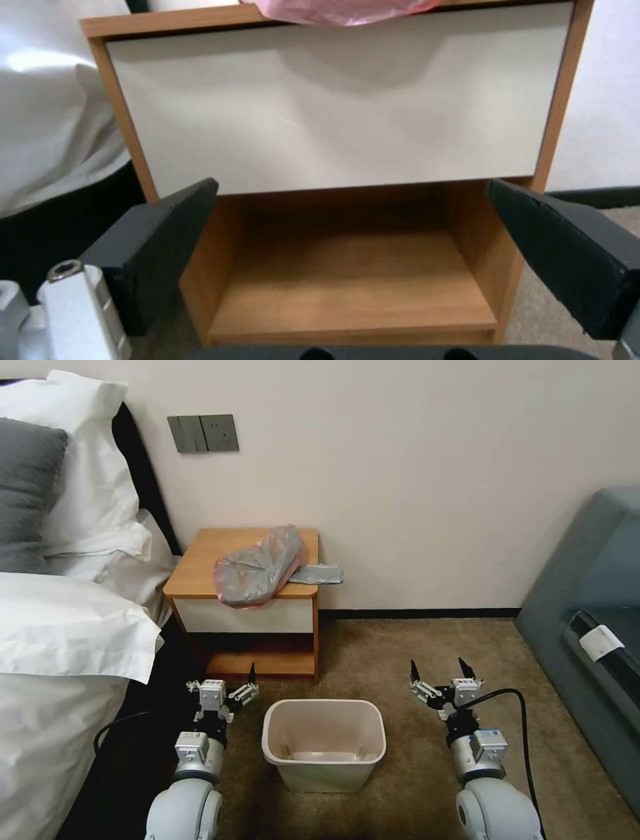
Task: Pick up the garbage bag from the table and place it over the trash can.
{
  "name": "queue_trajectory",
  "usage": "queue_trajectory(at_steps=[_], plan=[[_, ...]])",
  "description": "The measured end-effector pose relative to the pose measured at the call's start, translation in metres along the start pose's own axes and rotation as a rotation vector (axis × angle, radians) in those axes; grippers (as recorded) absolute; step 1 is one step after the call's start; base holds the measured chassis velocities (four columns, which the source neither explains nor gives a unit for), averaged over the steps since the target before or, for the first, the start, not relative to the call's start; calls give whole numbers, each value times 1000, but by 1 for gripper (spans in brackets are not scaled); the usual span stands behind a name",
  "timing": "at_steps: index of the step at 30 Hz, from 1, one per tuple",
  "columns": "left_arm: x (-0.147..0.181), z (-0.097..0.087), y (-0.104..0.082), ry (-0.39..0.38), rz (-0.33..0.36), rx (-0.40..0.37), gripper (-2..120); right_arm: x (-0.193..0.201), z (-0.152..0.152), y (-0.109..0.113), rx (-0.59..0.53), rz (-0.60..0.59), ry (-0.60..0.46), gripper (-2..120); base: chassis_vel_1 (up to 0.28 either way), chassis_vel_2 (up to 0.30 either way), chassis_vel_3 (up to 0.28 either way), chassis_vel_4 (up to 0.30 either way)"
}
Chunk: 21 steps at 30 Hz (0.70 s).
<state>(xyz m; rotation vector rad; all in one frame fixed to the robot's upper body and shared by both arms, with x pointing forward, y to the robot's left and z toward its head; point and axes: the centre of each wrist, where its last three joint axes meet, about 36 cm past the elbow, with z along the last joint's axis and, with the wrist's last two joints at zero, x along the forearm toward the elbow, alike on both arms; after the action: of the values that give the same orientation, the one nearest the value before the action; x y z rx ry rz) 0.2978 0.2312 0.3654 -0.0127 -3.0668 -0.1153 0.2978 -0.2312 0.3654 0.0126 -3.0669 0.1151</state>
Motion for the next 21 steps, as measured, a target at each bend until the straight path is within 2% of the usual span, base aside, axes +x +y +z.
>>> queue_trajectory(at_steps=[21], plan=[[0, 0, 0, 0, 0, 0, 100, 0, 0, 0, 0, 0, 0, 100, 0, 0, 0, 0]])
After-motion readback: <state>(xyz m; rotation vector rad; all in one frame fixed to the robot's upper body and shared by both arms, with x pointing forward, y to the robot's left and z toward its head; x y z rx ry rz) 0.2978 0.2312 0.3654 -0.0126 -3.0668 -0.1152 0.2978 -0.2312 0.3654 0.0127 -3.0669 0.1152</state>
